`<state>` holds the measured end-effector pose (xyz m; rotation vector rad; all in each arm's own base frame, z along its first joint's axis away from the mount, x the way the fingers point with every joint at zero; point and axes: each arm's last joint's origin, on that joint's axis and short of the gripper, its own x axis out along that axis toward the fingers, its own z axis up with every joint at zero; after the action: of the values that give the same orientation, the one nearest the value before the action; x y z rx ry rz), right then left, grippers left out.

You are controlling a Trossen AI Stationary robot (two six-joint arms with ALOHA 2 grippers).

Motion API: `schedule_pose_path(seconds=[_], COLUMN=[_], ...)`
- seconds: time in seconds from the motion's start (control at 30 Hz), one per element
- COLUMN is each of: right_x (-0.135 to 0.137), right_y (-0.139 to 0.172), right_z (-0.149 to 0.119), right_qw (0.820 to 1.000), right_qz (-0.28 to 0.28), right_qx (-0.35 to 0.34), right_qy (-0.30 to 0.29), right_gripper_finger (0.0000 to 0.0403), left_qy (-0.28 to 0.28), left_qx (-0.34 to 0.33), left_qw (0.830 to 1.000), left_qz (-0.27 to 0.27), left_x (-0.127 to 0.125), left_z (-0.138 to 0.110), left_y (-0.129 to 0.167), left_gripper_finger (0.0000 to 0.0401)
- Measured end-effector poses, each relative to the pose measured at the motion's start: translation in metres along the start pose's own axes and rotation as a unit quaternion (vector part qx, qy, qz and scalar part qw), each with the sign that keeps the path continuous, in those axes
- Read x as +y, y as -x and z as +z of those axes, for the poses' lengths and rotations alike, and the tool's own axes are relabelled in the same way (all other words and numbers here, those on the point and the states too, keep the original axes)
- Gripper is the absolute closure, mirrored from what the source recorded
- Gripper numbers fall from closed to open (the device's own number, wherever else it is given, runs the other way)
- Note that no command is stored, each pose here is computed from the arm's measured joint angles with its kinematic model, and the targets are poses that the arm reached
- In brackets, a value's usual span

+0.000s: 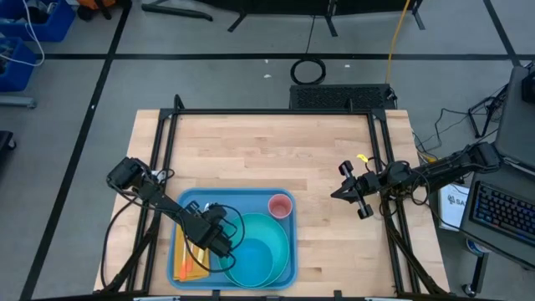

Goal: Set up tray
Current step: Put the light yellow table knife to the right of the orange spoon on the yellow table napkin, then adjust the blue bowl on the green plate in the blue tray

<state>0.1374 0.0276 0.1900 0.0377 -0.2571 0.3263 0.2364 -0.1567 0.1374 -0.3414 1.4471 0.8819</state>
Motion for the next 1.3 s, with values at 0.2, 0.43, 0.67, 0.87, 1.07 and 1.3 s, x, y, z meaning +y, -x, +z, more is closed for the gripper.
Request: schedule_pose_path(seconds=[0.2, 0.43, 0.67, 0.87, 1.07, 1.3], right_x=[0.0000, 0.0000, 0.0000, 0.0000, 0.0000, 0.0000], right_y=[0.0000, 0.0000, 0.0000, 0.0000, 0.0000, 0.0000], right_z=[0.0000, 0.0000, 0.0000, 0.0000, 0.0000, 0.0000], right_qw=[1.000, 1.000, 1.000, 1.000, 1.000, 1.000], right_qz=[0.000, 0.000, 0.000, 0.000, 0.000, 0.000], right_qx=[0.000, 0.000, 0.000, 0.000, 0.000, 0.000], right_qy=[0.000, 0.000, 0.000, 0.000, 0.000, 0.000], right_gripper_finger=[0.0403, 0.0403, 0.0403, 0.0403, 0.0403, 0.0403], left_qy=[0.015, 0.019, 0.020, 0.018, 0.020, 0.019], left_qx=[0.007, 0.011, 0.010, 0.005, 0.004, -0.013], left_qw=[1.000, 1.000, 1.000, 1.000, 1.000, 1.000], left_qz=[0.002, 0.003, 0.003, -0.004, -0.005, -0.002], left_x=[0.0006, 0.0010, 0.0010, -0.0005, -0.0007, -0.0015], left_z=[-0.0004, -0.0008, -0.0009, -0.0019, -0.0018, -0.0021], left_y=[0.0005, 0.0006, 0.0007, 0.0011, 0.0014, 0.0058], left_gripper_finger=[0.0401, 0.0401, 0.0400, 0.0383, 0.0385, 0.0397])
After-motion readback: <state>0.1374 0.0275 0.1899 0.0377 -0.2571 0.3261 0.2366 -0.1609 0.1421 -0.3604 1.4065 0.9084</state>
